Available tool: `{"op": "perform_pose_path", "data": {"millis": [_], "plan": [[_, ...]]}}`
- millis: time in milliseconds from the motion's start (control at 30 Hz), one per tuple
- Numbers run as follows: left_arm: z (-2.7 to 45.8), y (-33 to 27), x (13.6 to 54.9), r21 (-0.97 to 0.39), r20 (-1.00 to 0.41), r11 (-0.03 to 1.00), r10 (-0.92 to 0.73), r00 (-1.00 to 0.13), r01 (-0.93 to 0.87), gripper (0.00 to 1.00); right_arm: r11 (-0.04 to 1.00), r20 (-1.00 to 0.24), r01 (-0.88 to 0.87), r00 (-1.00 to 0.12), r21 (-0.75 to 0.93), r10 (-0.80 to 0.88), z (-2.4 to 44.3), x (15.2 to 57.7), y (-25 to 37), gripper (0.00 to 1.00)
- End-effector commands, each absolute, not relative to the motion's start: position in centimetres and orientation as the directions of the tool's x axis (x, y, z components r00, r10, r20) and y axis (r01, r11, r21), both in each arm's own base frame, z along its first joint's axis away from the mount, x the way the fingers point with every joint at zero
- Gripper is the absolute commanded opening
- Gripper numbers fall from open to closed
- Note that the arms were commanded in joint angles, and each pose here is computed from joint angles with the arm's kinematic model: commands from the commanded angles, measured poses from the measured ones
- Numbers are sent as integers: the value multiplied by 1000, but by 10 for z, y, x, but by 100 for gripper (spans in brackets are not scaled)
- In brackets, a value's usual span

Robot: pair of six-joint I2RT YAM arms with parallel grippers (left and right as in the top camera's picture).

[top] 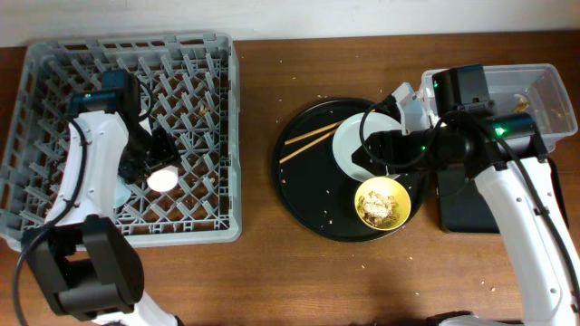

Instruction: Sort waste into correct bins and load items into the dishwasher rack

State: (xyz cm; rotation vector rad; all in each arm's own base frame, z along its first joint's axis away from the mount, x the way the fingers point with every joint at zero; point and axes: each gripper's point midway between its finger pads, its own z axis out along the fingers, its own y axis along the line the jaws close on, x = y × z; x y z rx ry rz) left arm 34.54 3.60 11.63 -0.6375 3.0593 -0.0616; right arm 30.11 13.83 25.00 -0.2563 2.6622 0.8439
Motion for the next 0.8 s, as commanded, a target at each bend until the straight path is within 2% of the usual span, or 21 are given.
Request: {"op": "perform_pose_path", "data": {"millis": [0,33,133,233,267,367,467,533,600,633,700,733,767], "plan": [[173,43,343,-25,-60,917,-398,-915,-397,58,811,-378,-273,-923,518,-69,254,298,138,67],[189,46,336,-8,-85,917,-398,-913,-399,60,811,-377,-272,-924,518,-70,254,298,138,66],[186,50,315,49,-22,916,-398,-917,-399,60,811,-377,-272,-924,518,-70,254,298,138,67],[146,47,298,75,69,916,-398,-915,-393,61,811,-374,-271,-925,518,-70,253,298,138,67],[127,50,294,95,81,916,-398,-914,-390,67,811,-375,-271,-924,518,-70,254,298,138,67],[103,53,305,91,31,915,-398,-917,-394,69,811,-374,-271,-925,518,-70,254,297,138,67],[95,60,320,73,-34,908,-412,-911,-413,78,811,-374,-271,-925,519,-70,254,297,138,67],[97,66,323,67,-50,900,-429,-902,-431,95,811,-374,-271,-925,518,-70,254,297,138,67],[118,61,328,-5,-47,908,-420,-906,-420,95,829,-377,-263,-924,494,-68,251,299,134,67],[137,49,335,-79,-65,932,-358,-931,-353,92,870,-379,-235,-923,433,-61,245,304,122,67],[207,11,354,-282,-243,953,-187,-952,-115,91,952,-324,-53,-945,302,51,220,309,91,66],[245,-11,356,-335,-374,941,-86,-923,48,91,955,-284,-35,-958,293,52,206,306,89,66],[277,-29,351,-349,-486,922,-23,-873,170,91,958,-234,-19,-971,287,50,184,303,89,60]]}}
